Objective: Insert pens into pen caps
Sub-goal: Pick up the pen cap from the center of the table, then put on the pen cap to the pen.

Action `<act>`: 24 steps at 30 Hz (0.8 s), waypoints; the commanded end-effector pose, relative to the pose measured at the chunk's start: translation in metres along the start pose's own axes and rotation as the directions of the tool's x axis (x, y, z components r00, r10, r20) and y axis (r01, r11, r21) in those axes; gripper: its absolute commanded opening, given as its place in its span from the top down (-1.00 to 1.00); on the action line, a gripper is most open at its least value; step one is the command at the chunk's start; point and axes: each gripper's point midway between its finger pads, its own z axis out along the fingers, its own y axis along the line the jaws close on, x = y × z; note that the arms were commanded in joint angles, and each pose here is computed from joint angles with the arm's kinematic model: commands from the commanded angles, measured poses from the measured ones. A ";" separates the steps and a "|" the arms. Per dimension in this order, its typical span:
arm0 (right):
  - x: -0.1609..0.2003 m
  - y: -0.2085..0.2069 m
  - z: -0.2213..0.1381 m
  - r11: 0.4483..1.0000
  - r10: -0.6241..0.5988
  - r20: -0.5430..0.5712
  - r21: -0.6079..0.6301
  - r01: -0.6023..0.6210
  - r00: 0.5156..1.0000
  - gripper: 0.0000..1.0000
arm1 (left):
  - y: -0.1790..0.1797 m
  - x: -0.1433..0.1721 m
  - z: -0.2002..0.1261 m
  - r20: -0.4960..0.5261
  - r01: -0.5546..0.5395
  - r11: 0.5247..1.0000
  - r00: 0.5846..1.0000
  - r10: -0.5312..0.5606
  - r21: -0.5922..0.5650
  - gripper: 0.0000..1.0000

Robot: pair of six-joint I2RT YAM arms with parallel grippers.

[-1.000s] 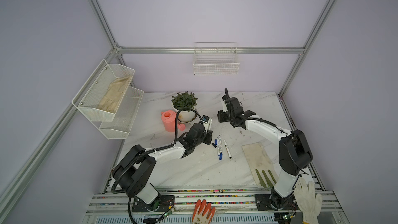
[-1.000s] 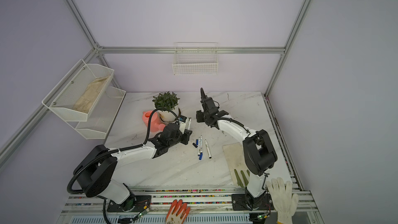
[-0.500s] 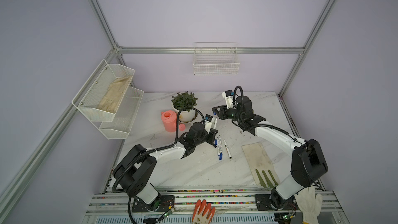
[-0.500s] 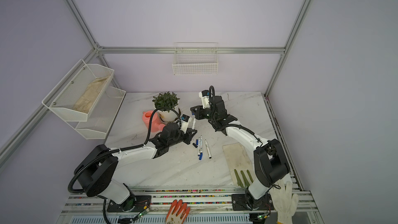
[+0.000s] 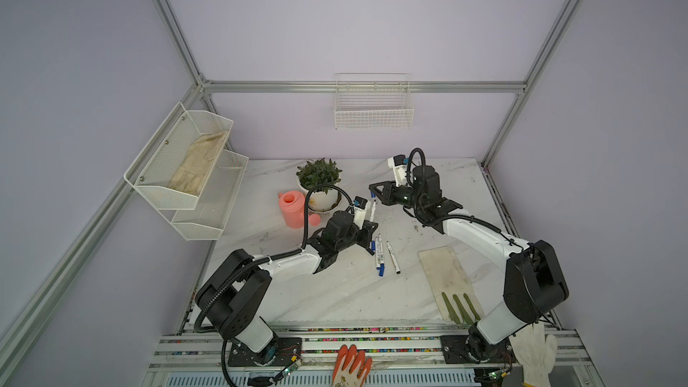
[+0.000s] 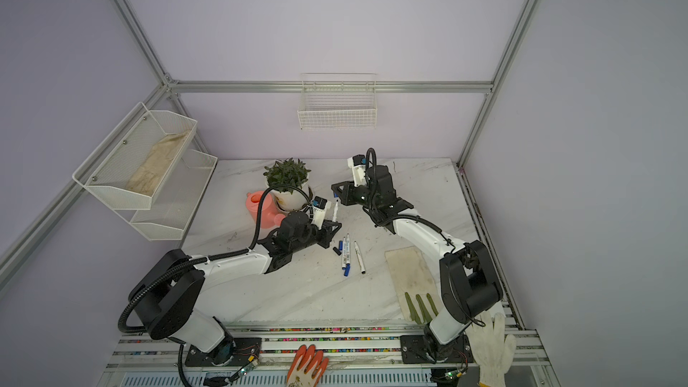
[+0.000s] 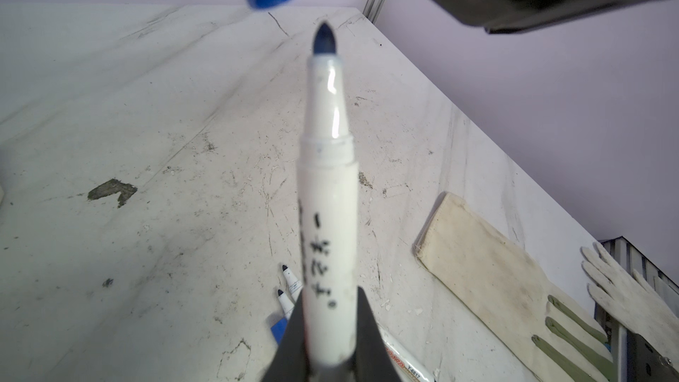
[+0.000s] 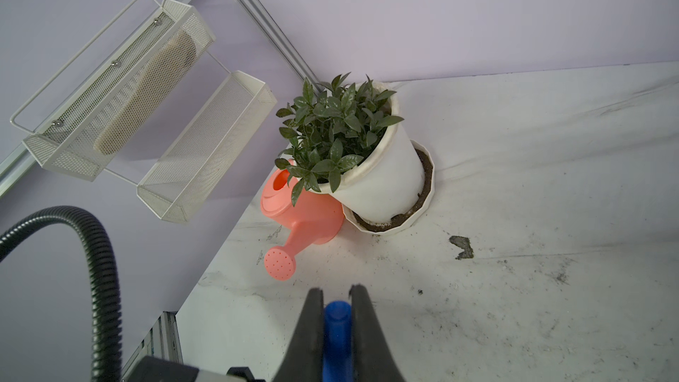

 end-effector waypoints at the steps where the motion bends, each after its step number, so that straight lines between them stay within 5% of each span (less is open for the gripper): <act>1: -0.012 0.016 -0.011 0.999 -0.017 0.038 -0.050 0.019 0.999 0.94 | 0.000 -0.006 0.000 0.041 0.012 1.000 0.999 -0.013 0.016 1.00; 24: 0.009 0.011 -0.013 0.998 -0.001 -0.002 -0.061 0.001 1.000 0.95 | -0.002 -0.055 0.000 0.167 0.077 0.987 0.981 -0.100 0.140 1.00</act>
